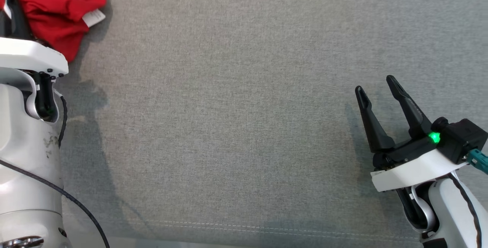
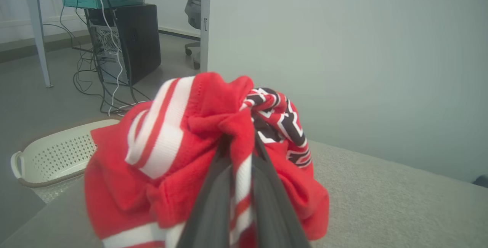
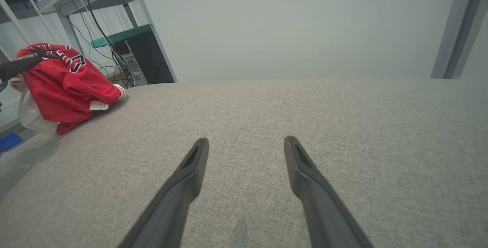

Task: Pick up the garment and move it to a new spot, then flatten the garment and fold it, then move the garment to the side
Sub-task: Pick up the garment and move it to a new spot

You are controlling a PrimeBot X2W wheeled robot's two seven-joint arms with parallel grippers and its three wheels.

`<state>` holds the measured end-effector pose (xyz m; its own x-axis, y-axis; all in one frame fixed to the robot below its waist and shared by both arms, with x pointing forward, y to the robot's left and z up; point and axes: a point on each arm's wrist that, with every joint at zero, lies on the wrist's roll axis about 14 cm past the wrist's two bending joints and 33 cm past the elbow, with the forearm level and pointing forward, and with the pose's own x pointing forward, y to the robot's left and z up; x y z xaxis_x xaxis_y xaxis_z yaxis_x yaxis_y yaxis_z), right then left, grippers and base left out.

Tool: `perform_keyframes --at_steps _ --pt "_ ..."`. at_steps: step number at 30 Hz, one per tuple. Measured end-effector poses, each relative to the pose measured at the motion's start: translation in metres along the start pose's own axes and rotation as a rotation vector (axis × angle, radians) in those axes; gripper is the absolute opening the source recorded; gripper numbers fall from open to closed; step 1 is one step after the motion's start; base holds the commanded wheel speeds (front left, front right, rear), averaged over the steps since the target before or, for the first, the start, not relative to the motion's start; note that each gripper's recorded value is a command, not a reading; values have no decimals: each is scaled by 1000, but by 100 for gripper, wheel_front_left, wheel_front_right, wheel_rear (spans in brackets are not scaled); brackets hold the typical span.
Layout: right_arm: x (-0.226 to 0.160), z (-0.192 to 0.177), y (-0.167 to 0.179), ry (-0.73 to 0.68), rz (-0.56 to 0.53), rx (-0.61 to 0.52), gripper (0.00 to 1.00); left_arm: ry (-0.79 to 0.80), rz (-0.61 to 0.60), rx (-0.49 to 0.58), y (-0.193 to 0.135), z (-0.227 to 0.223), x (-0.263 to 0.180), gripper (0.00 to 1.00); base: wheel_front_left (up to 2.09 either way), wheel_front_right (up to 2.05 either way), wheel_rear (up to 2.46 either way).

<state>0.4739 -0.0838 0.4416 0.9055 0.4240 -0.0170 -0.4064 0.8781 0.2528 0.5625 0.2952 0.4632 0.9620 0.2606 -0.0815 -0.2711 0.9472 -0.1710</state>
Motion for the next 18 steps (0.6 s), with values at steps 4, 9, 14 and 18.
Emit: perform_keyframes --at_steps 4,9,14,18 --pt "-8 16 5 -38 -21 16 100 -57 -81 9 -28 23 -3 0 0 0 0" --pt "-25 29 10 -69 -55 33 100 -111 -188 48 -65 44 -14 0 0 0 0" --pt "-47 43 7 -101 -104 40 100 -157 -272 37 -99 62 -29 0 0 0 0" --pt "-62 53 3 -127 -141 36 100 -183 -328 26 -123 74 -39 0 0 0 0"
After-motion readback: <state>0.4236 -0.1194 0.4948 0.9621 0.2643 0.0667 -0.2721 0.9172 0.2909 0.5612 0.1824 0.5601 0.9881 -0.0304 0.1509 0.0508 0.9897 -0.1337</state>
